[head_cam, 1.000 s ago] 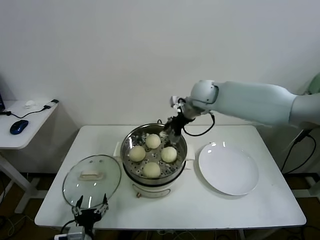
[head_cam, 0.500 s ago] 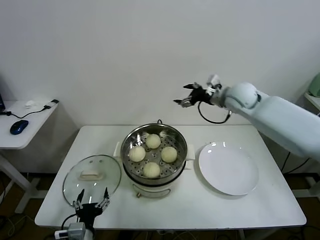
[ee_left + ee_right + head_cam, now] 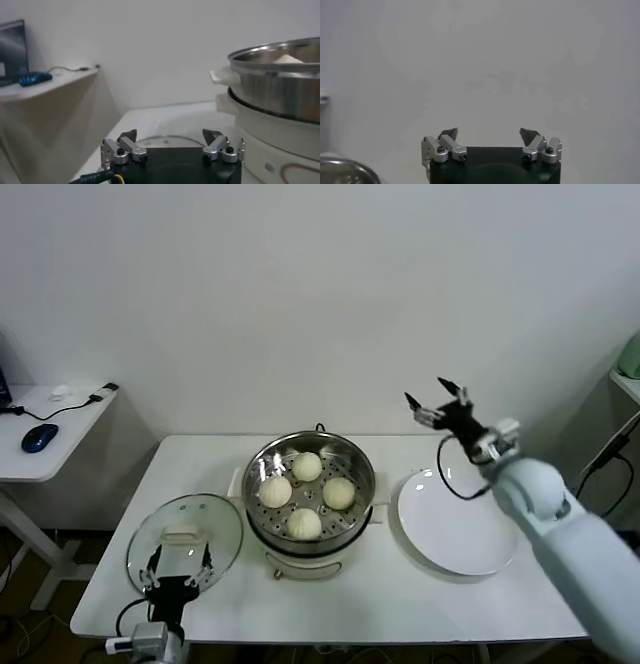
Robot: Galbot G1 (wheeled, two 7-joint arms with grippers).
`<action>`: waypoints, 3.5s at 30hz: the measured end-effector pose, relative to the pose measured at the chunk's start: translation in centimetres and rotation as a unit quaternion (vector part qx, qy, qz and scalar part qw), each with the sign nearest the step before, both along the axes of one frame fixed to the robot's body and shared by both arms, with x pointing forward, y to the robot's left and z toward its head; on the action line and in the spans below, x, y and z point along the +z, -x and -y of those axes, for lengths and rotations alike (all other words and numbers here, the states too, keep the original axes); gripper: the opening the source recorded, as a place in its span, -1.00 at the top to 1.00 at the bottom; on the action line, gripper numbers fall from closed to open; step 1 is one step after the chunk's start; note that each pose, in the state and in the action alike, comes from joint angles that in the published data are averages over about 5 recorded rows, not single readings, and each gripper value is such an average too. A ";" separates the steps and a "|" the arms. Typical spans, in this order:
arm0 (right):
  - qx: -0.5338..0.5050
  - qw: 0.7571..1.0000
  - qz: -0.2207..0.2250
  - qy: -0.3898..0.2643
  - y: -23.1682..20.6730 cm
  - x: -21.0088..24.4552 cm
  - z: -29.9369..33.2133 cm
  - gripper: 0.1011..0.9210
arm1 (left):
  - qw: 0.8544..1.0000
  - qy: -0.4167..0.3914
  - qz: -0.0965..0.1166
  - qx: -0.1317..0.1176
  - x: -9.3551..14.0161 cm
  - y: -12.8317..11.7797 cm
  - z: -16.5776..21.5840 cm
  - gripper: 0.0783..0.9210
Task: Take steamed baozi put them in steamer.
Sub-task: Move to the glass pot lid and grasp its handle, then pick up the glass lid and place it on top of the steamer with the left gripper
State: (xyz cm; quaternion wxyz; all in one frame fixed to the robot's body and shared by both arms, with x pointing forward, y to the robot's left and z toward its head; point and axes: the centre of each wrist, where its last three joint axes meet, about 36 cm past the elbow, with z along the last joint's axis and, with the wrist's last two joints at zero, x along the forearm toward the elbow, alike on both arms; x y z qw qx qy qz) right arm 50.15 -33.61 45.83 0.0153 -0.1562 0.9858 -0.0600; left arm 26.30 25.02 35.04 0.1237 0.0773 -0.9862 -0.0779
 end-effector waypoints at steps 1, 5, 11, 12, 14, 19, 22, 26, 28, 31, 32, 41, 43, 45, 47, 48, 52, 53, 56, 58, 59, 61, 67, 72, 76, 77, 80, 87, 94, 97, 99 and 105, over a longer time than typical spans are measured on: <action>-0.012 1.000 -0.002 -0.009 1.2 -1.6 0.2 -0.76 | 1.000 -0.003 0.004 -0.001 -0.1 0.0 -0.1 -0.77; -0.052 0.998 -0.025 -0.038 6.7 -7.9 0.5 -0.76 | 1.000 -0.014 0.015 -0.008 -0.4 -0.2 -0.2 -0.77; -0.099 0.990 -0.076 -0.063 14.5 -14.7 -0.4 -0.76 | 0.999 -0.037 0.030 -0.011 -0.9 -0.5 -0.5 -0.77; -0.105 0.989 -0.082 -0.066 15.3 -15.4 -0.7 -0.76 | 0.998 -0.045 0.033 -0.011 -1.0 -0.6 -0.6 -0.77; -0.116 0.987 -0.089 -0.070 16.7 -16.4 -1.1 -0.76 | 0.997 -0.067 0.038 -0.009 -1.3 -0.7 -0.9 -0.77; -0.137 0.983 -0.100 -0.076 18.8 -17.7 -1.9 -0.76 | 0.986 -0.157 0.055 -0.003 -2.0 -1.1 -1.8 -0.77; -0.146 0.981 -0.104 -0.077 19.5 -18.0 -2.2 -0.76 | 0.970 -0.233 0.063 -0.008 -2.5 -1.2 -2.7 -0.77; -0.157 0.978 -0.109 -0.081 19.9 -17.9 -2.5 -0.76 | 0.934 -0.350 0.065 -0.032 -3.7 -1.1 -3.9 -0.77; -0.160 0.977 -0.111 -0.083 19.9 -17.8 -2.7 -0.76 | 0.910 -0.406 0.062 -0.046 -4.6 -1.1 -4.4 -0.77; -0.164 0.976 -0.114 -0.084 19.8 -17.5 -2.9 -0.76 | 0.875 -0.476 0.057 -0.066 -5.9 -1.1 -5.2 -0.77; -0.165 0.976 -0.115 -0.083 19.8 -17.5 -2.9 -0.76 | 0.864 -0.495 0.054 -0.072 -6.3 -1.1 -5.4 -0.77; -0.173 0.974 -0.122 -0.080 19.6 -16.6 -3.0 -0.76 | 0.792 -0.600 0.025 -0.108 -9.7 -1.9 -7.2 -0.77; -0.173 0.974 -0.123 -0.079 19.7 -16.4 -3.0 -0.76 | 0.782 -0.613 0.020 -0.111 -10.3 -2.2 -7.6 -0.77; -0.173 0.974 -0.124 -0.078 19.8 -16.2 -3.0 -0.76 | 0.773 -0.624 0.014 -0.113 -10.8 -2.5 -7.9 -0.77; -0.173 0.974 -0.124 -0.078 19.8 -16.0 -3.0 -0.76 | 0.765 -0.634 0.009 -0.114 -11.2 -2.9 -8.2 -0.77; -0.173 0.974 -0.124 -0.078 19.9 -16.0 -3.0 -0.76 | 0.761 -0.638 0.006 -0.114 -11.3 -3.1 -8.3 -0.77; -0.174 0.974 -0.124 -0.078 20.0 -15.8 -3.0 -0.76 | 0.751 -0.650 -0.001 -0.114 -11.7 -3.9 -8.7 -0.77; -0.174 0.974 -0.124 -0.078 20.0 -15.8 -3.0 -0.76 | 0.749 -0.653 -0.002 -0.114 -11.8 -4.2 -8.7 -0.77; -0.175 0.973 -0.125 -0.078 20.2 -15.8 -3.1 -0.76 | 0.744 -0.658 -0.004 -0.115 -11.9 -4.9 -8.9 -0.77; -0.175 0.973 -0.125 -0.079 20.2 -15.8 -3.2 -0.76 | 0.741 -0.661 -0.006 -0.115 -11.9 -5.5 -9.0 -0.77; -0.175 0.973 -0.125 -0.079 20.2 -15.8 -3.2 -0.76 | 0.740 -0.663 -0.006 -0.115 -11.9 -5.7 -9.0 -0.77; -0.175 0.973 -0.125 -0.079 20.2 -15.8 -3.3 -0.76 | 0.737 -0.666 -0.007 -0.115 -12.0 -6.2 -9.1 -0.77; -0.176 0.973 -0.126 -0.079 20.4 -16.0 -3.5 -0.76 | 0.730 -0.674 -0.014 -0.115 -12.1 -7.2 -9.2 -0.77; -0.175 0.973 -0.126 -0.078 20.4 -16.0 -3.7 -0.76 | 0.725 -0.677 -0.024 -0.120 -12.3 -7.4 -9.3 -0.51; -0.173 0.974 -0.126 -0.077 20.4 -16.0 -3.9 -0.76 | 0.724 -0.678 -0.031 -0.120 -12.5 -7.6 -9.1 -0.22; -0.173 0.974 -0.126 -0.077 20.4 -16.0 -3.9 -0.76 | 0.725 -0.678 -0.032 -0.119 -12.5 -7.6 -9.1 -0.14; -0.173 0.974 -0.126 -0.077 20.5 -16.0 -4.1 -0.76 | 0.726 -0.677 -0.036 -0.116 -12.6 -7.8 -8.9 0.09; -0.172 0.974 -0.127 -0.077 20.6 -16.1 -4.3 -0.76 | 0.731 -0.673 -0.046 -0.104 -12.9 -8.3 -8.6 0.56; -0.172 0.974 -0.125 -0.076 20.5 -16.0 -4.2 -0.76 | 0.739 -0.666 -0.053 -0.091 -12.5 -8.1 -8.3 0.87; -0.171 0.975 -0.123 -0.074 20.5 -15.8 -4.1 -0.76 | 0.743 -0.662 -0.052 -0.082 -11.7 -8.0 -8.3 0.87; -0.171 0.975 -0.122 -0.073 20.5 -15.6 -4.0 -0.76 | 0.746 -0.659 -0.050 -0.077 -10.9 -8.0 -8.3 0.87; -0.171 0.975 -0.121 -0.068 20.4 -14.9 -3.7 -0.76 | 0.755 -0.651 -0.051 -0.057 -7.2 -8.1 -9.0 0.87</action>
